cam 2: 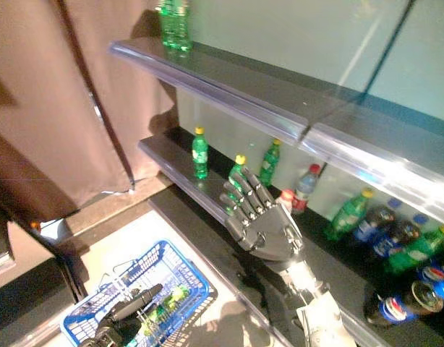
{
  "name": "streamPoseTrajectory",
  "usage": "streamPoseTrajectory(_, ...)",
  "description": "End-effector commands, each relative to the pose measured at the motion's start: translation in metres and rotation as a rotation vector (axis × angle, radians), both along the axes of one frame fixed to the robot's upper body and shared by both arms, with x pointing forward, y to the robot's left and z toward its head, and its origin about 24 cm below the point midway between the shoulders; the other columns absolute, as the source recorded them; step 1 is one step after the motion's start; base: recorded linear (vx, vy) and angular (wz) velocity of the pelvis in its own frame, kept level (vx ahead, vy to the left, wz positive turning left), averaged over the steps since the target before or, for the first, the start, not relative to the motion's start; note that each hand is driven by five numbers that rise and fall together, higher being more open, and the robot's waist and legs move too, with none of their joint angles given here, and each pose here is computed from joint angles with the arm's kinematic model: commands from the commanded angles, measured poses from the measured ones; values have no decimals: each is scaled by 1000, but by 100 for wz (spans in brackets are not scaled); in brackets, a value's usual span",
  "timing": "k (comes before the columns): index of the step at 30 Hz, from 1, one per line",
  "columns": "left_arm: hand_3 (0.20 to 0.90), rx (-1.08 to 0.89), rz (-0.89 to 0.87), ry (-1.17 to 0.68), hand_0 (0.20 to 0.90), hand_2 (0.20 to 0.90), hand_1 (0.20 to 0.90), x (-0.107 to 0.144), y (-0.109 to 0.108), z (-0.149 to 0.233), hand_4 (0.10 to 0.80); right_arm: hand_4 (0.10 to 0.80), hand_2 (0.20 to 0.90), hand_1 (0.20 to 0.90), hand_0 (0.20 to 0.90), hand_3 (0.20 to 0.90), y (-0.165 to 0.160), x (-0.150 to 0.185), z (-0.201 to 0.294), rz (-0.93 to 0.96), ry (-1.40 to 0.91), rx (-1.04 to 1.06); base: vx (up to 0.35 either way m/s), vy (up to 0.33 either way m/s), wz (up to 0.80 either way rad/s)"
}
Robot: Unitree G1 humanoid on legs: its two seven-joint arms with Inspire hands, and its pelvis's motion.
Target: Pick up the drink and place into the basket.
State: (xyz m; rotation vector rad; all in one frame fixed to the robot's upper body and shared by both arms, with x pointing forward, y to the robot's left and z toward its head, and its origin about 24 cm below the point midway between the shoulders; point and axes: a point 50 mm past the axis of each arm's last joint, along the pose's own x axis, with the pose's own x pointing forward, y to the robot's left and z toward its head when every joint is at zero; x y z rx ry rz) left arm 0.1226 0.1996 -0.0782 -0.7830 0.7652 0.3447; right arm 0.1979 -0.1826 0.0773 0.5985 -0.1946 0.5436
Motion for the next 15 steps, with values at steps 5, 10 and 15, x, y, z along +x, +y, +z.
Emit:
streamPoseTrajectory(5,200,25,55,-523,300,300,300,72,18,70,100,800,900,900,900,900,5,11,45,-14,-298,91,-86,123,-36)
streamPoseTrajectory(10,200,42,75,-544,300,300,300,76,28,75,100,800,900,900,900,900,-4,14,46,-31,-313,91,-215,121,-66)
streamPoseTrajectory(15,200,26,42,-539,300,300,300,80,20,70,100,800,900,900,900,900,-13,15,48,-97,-318,125,-151,54,-22)
